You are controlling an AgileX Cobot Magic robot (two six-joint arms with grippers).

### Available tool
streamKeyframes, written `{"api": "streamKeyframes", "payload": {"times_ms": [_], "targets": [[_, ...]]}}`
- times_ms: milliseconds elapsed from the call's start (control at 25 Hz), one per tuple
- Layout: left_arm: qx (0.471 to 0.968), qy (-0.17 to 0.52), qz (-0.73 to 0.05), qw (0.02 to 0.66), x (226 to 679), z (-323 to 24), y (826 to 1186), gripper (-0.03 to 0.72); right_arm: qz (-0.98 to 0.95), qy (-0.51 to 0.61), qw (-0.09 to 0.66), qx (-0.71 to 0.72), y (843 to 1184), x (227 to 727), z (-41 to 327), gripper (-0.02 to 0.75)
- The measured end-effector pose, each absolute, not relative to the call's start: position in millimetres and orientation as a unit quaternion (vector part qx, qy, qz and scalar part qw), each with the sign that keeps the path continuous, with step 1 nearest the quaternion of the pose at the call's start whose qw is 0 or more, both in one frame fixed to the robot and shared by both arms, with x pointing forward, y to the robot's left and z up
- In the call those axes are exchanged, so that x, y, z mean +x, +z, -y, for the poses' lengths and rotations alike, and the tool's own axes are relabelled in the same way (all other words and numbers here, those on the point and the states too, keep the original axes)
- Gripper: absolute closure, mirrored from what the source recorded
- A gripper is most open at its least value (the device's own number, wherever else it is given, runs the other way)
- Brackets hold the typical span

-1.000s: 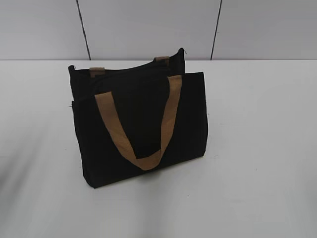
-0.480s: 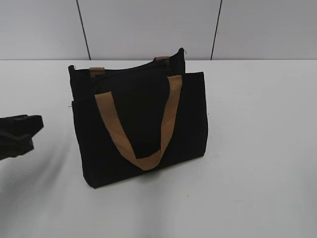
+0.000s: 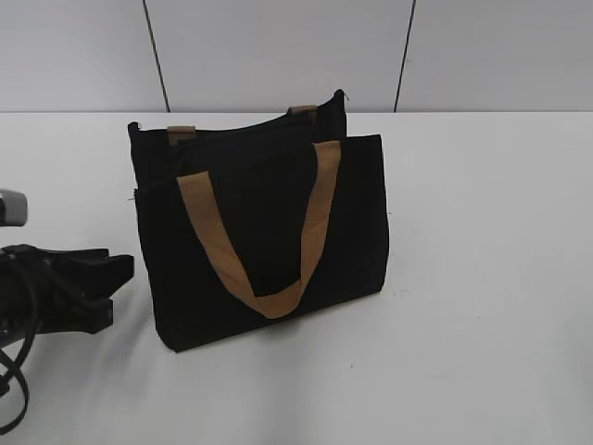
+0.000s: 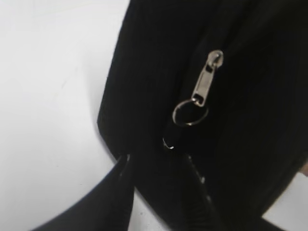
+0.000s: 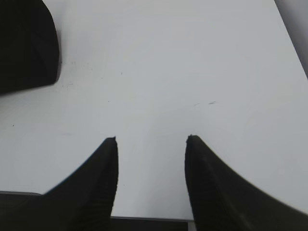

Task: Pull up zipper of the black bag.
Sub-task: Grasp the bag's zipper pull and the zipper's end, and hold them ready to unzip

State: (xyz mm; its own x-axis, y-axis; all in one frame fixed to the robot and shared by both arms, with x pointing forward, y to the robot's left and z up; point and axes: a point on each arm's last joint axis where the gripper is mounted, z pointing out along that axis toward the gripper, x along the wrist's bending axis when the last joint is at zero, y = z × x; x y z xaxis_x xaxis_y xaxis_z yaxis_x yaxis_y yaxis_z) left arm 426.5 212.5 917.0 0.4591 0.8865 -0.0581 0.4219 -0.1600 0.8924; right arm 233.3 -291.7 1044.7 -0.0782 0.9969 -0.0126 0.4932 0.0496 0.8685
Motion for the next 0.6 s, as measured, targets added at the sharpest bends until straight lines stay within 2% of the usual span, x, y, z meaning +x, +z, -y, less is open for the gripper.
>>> {"api": "streamKeyframes", "payload": {"times_ms": [280, 600], "targets": [[0.752, 0.24, -0.405, 0.461, 428.7, -203.9, 898.5, 0.344, -0.637, 0.365, 0.345, 0.585, 1044.7, 233.3, 291.7, 0.378], [0.752, 0.251, -0.386, 0.473, 433.0, -200.7, 885.8, 0.319, -0.637, 0.365, 0.345, 0.585, 1044.7, 233.3, 291.7, 0.378]]}}
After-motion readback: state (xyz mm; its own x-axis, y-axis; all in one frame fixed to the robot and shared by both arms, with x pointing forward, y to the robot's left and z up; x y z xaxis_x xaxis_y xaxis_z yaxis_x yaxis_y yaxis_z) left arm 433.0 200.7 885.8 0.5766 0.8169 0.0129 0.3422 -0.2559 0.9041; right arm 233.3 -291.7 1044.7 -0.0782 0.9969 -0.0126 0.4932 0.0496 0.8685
